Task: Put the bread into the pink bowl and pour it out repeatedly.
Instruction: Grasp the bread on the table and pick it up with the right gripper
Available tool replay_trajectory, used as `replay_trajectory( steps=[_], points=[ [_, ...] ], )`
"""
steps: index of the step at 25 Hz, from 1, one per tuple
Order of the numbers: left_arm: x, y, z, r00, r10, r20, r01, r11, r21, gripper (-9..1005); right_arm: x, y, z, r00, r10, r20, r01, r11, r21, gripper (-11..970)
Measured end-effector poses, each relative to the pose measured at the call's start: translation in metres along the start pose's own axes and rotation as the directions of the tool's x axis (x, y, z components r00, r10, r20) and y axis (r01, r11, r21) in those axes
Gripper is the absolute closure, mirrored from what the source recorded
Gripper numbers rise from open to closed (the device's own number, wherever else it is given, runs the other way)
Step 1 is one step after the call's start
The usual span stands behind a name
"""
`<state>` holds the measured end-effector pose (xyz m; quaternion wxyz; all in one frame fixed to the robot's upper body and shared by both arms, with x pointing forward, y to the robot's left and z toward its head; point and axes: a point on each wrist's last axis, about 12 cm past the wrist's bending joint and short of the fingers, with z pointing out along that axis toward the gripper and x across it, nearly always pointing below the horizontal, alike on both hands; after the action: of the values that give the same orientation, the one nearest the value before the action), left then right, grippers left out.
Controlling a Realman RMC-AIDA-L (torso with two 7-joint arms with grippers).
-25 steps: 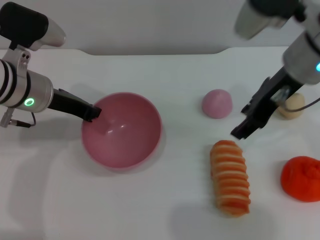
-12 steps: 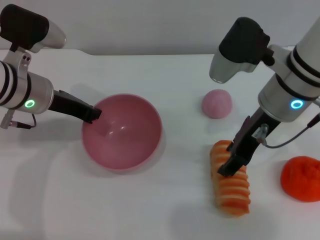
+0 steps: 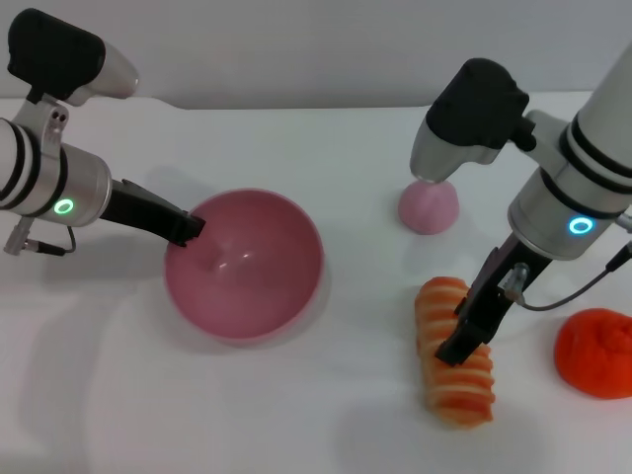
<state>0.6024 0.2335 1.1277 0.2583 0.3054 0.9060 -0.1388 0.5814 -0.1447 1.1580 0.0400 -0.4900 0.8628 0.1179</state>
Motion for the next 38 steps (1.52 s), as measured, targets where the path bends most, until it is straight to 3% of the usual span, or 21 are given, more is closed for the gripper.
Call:
replay_trajectory(
  steps=[38],
  points=[
    [0.005,-0.006,0.005,0.999,0.019,-0.027,-0.018,1.0,0.014,951,0.012,-0.008,0.038,0.996,0.08,-0.033,-0.08,0.996,-0.028,454]
  ],
)
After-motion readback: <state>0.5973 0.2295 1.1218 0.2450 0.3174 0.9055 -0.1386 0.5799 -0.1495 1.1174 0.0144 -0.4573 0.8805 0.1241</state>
